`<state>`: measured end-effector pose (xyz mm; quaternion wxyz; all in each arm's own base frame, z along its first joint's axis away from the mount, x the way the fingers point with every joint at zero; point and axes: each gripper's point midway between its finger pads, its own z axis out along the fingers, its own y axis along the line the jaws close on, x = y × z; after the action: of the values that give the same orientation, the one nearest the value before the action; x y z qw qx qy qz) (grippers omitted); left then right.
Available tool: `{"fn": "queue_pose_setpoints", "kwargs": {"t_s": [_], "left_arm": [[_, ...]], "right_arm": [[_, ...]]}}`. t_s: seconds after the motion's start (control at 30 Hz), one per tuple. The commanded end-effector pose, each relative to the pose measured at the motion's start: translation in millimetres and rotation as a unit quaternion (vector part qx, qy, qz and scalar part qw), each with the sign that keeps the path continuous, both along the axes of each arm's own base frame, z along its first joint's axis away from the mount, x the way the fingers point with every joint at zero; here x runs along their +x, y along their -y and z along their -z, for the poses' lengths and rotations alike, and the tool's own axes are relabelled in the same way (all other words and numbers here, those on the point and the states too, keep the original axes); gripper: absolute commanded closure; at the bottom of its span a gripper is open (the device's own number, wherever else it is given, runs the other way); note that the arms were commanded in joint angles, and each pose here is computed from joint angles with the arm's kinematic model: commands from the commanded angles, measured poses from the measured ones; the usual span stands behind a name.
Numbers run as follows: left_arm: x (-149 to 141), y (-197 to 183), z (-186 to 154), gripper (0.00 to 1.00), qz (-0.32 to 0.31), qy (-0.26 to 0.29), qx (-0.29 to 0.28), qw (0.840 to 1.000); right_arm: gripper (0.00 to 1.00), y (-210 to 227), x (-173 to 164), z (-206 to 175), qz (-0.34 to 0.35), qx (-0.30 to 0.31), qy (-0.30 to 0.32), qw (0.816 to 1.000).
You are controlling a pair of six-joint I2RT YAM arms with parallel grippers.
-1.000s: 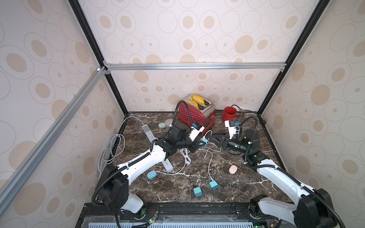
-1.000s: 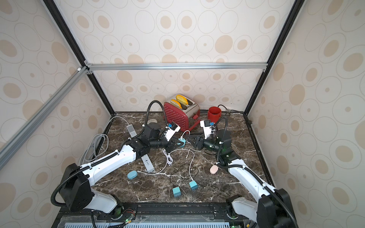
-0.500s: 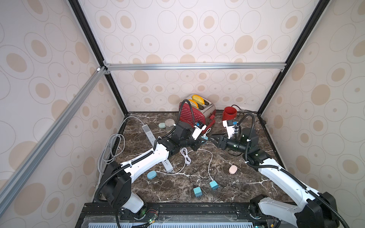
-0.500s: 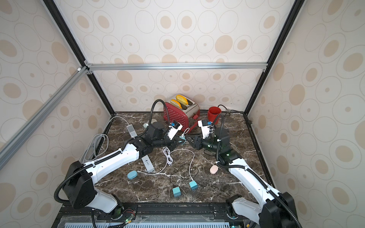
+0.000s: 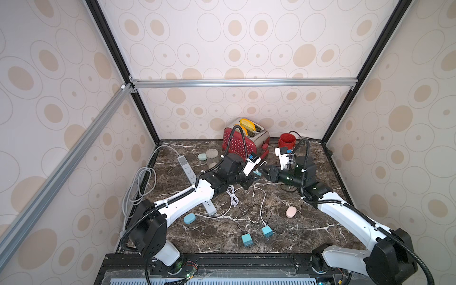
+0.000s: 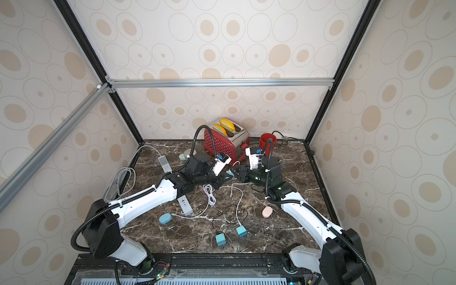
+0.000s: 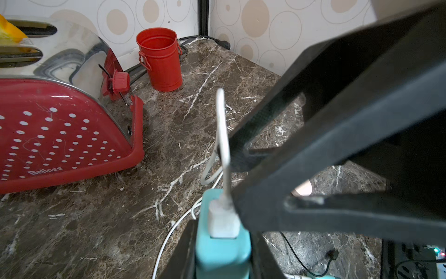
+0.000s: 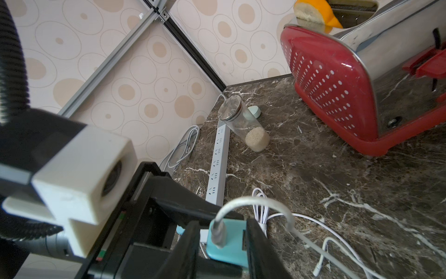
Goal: Charge the bluetooth headset
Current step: Pick up the plug from the center of the board.
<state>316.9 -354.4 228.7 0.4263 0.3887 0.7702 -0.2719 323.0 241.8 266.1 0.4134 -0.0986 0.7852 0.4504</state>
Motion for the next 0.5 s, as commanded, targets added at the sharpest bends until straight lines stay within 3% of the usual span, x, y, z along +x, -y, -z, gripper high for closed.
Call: {"fn": "queue_pose_setpoints", "kwargs": {"t_s": [0.0, 0.33, 0.47], "left_arm": [[5, 9, -20, 0.97, 0.006, 0.029, -0.009, 1.000], [5, 10, -21, 0.92, 0.004, 0.032, -0.007, 0.999], [5, 11, -20, 0.79, 0.003, 0.031, -0.008, 0.999]], "right_arm": [[0.66, -8, 2, -7, -0.003, 0.009, 0.002, 1.000], [0.84, -10, 9, 2, 0.008, 0.000, -0.007, 1.000], [0.91, -10, 12, 2, 0.007, -0.002, 0.003, 1.000]]}}
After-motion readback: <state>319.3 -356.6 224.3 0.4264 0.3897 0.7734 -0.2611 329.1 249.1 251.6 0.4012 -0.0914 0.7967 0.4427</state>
